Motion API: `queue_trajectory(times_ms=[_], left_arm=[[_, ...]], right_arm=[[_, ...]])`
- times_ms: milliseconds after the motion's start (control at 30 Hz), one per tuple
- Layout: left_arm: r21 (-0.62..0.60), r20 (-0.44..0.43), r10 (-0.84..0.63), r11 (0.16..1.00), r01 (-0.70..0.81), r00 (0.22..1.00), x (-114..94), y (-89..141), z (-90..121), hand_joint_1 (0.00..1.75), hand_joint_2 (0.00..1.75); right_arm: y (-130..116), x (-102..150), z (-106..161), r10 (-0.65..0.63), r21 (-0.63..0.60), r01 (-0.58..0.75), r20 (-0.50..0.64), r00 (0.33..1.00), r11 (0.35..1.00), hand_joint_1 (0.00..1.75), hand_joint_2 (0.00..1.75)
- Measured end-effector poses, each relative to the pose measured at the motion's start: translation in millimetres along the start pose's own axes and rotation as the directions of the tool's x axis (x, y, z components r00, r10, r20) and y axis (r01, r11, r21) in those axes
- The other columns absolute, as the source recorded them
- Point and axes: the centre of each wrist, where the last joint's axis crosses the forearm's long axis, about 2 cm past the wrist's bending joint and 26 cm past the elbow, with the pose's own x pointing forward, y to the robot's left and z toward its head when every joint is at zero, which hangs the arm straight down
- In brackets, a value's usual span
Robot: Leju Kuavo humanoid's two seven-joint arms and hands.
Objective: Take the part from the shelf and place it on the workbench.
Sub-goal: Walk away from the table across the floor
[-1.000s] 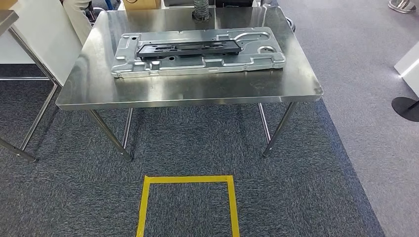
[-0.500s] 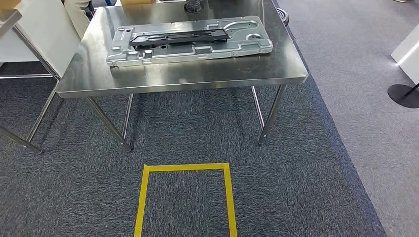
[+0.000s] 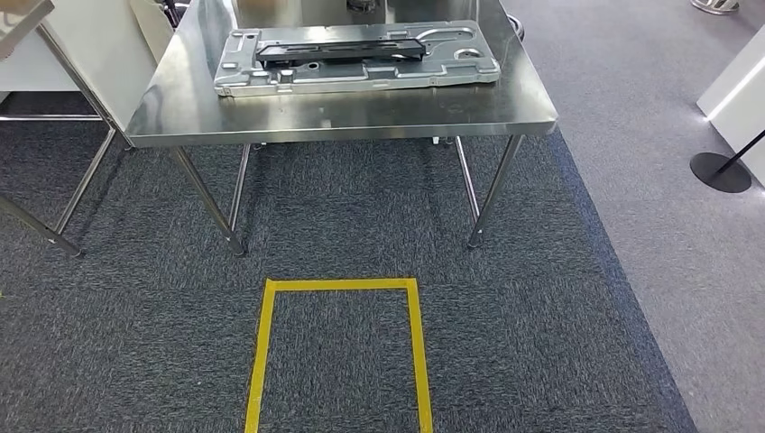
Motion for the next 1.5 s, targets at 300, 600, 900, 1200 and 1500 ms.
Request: queue_trajectory(times_ms=[300,600,900,1200,1500], left_arm=[[0.015,-0.017,0.003,1.000,-0.002,1.000,-1.5,0.0,0.8,0.00,0.00],[0.055,-0.049,0.004,0.999,-0.001,0.999,-3.5,1.5,1.9,0.00,1.75],[0.061,-0.054,0.006,0.998,-0.003,0.999,-4.5,-0.2,2.3,0.00,1.75],[0.052,-0.048,0.003,0.999,0.000,0.999,-6.3,-4.8,3.0,0.00,1.75],[0.048,-0.047,-0.003,0.999,0.005,0.999,-6.4,-4.9,3.0,0.00,1.75]], right_arm=[[0.2,2.2,0.3,-0.020,0.006,0.020,0.005,1.000,1.000,0.00,1.75],[2.0,-0.2,0.1,-0.047,0.029,0.047,0.007,0.999,0.998,0.00,1.75],[1.9,0.2,0.1,-0.056,0.032,0.056,0.010,0.998,0.998,0.00,1.75],[0.7,-1.0,-0.1,-0.097,0.034,0.096,0.026,0.995,0.995,0.00,1.75],[0.6,-1.2,-0.2,-0.101,0.034,0.100,0.027,0.994,0.994,0.00,1.31]])
